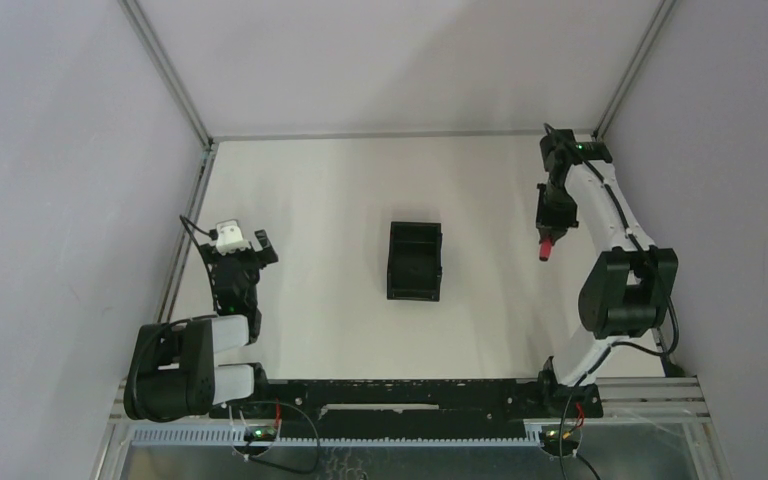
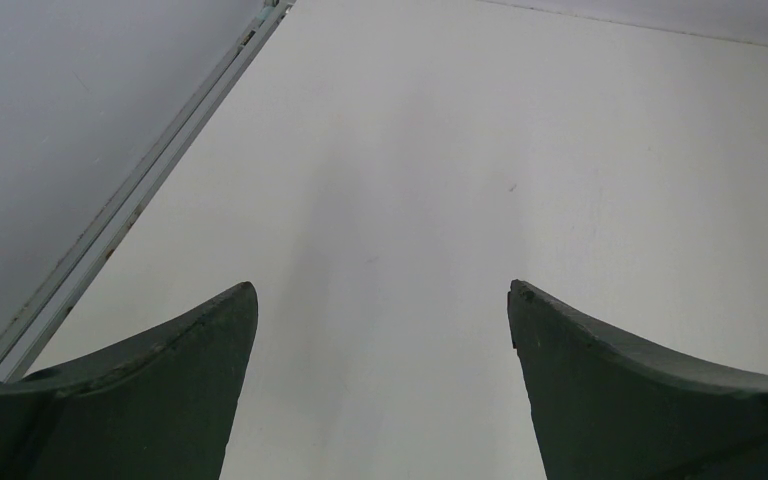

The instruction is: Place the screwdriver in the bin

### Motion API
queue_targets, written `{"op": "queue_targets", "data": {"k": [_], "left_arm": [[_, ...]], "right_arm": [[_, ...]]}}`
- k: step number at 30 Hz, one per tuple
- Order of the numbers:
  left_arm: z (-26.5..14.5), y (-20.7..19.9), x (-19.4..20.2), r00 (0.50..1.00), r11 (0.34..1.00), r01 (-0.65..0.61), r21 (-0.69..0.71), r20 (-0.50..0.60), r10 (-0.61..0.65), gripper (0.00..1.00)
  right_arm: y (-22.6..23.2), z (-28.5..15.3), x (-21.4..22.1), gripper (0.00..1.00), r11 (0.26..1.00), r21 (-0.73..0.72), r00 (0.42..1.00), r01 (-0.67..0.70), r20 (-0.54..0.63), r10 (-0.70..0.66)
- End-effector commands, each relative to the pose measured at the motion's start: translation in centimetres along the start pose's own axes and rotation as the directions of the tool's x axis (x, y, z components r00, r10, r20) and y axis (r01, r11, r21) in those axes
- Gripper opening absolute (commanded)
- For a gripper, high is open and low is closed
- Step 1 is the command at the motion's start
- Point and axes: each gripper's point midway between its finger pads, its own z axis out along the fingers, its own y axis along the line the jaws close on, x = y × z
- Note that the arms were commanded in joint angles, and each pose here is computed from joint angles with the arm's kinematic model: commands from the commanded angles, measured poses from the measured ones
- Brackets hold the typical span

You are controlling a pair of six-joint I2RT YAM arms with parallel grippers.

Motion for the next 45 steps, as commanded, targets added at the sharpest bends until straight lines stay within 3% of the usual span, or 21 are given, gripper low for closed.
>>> {"op": "queue_targets", "data": {"k": [1,7,13,22,29,32,36,38,43,45], "left_arm": [[0.8,-0.2,-2.9,0.997,1.0,-0.001,-0.001,0.083,0.001,1.0],[0.8,-0.2,-2.9,0.997,1.0,-0.001,-0.001,0.083,0.001,1.0],[0.8,-0.3,-2.9,0.997,1.0,-0.001,0.0,0.083,0.001,1.0],[0.8,-0.2,-2.9,0.997,1.0,-0.001,-0.001,0.084,0.001,1.0],[0.8,-0.2,-2.9,0.997,1.0,-0.001,-0.001,0.083,0.001,1.0],[0.8,-0.2,-2.8,0.997,1.0,-0.001,-0.001,0.082,0.001,1.0],[0.8,-0.2,-2.9,0.997,1.0,-0.001,-0.001,0.083,0.001,1.0],[0.8,-0.2,-2.9,0.996,1.0,-0.001,-0.001,0.084,0.001,1.0],[0.8,-0.2,-2.9,0.997,1.0,-0.001,-0.001,0.083,0.001,1.0],[0.8,-0.2,-2.9,0.997,1.0,-0.001,0.0,0.083,0.001,1.0]], "right_arm": [[2.9,-1.8,2.0,0.0,1.0,-0.017,1.0,-0.016,0.003,0.016],[12.4,-3.5,4.1,0.0,0.982,-0.076,0.983,0.175,0.07,-0.17],[22.2,-6.1,7.0,0.0,0.891,-0.218,0.916,0.399,0.151,-0.373],[27.7,-2.7,8.3,0.0,0.779,-0.285,0.829,0.558,0.232,-0.509],[28.1,2.3,7.9,0.01,0.791,-0.195,0.813,0.58,0.198,-0.548],[28.1,3.4,7.9,0.1,0.797,-0.178,0.815,0.578,0.187,-0.549],[28.0,4.0,8.0,0.39,0.806,-0.166,0.821,0.568,0.183,-0.541],[27.8,3.7,7.9,0.48,0.81,-0.157,0.823,0.564,0.188,-0.536],[27.7,0.7,7.2,0.59,0.815,-0.187,0.829,0.548,0.248,-0.501],[27.8,-1.6,6.7,0.72,0.813,-0.217,0.829,0.541,0.302,-0.471]]}}
